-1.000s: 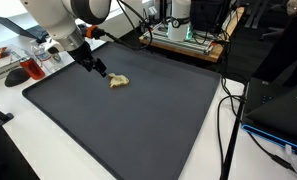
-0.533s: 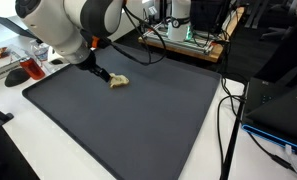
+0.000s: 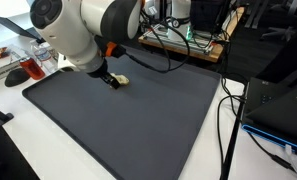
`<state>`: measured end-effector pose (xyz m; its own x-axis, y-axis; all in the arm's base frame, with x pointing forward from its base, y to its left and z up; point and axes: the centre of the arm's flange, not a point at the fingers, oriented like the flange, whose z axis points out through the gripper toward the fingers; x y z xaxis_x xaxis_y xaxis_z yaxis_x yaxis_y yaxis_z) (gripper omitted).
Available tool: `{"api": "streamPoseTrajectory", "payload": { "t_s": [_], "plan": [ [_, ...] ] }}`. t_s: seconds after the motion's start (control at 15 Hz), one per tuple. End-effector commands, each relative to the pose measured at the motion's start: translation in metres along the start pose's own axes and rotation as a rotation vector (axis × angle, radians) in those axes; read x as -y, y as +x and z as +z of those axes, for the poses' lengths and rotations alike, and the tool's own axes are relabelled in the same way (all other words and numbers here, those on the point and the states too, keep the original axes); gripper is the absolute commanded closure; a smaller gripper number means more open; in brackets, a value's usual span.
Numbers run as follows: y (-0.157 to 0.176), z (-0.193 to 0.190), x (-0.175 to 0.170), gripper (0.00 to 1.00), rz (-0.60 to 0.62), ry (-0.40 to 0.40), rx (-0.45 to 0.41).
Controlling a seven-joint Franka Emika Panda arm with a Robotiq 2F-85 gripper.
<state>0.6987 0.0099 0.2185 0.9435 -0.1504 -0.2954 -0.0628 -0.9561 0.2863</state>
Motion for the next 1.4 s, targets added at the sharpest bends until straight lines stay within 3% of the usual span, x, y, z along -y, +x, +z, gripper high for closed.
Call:
{"api": "streamPoseTrajectory", "payload": {
  "t_s": [0.0, 0.2, 0.6, 0.93, 1.33],
  "plan": [
    [-0.042, -0.007, 0.008, 0.00, 0.029, 0.004, -0.066],
    [-0.073, -0.016, 0.004, 0.00, 0.047, 0.045, -0.119],
    [-0.139, -0.048, -0.036, 0.00, 0.034, 0.131, -0.226],
    [-0.202, -0.072, -0.080, 0.00, -0.063, 0.163, -0.314],
    [-0.273, -0.073, -0.129, 0.00, -0.253, 0.184, -0.401]
  ]
}}
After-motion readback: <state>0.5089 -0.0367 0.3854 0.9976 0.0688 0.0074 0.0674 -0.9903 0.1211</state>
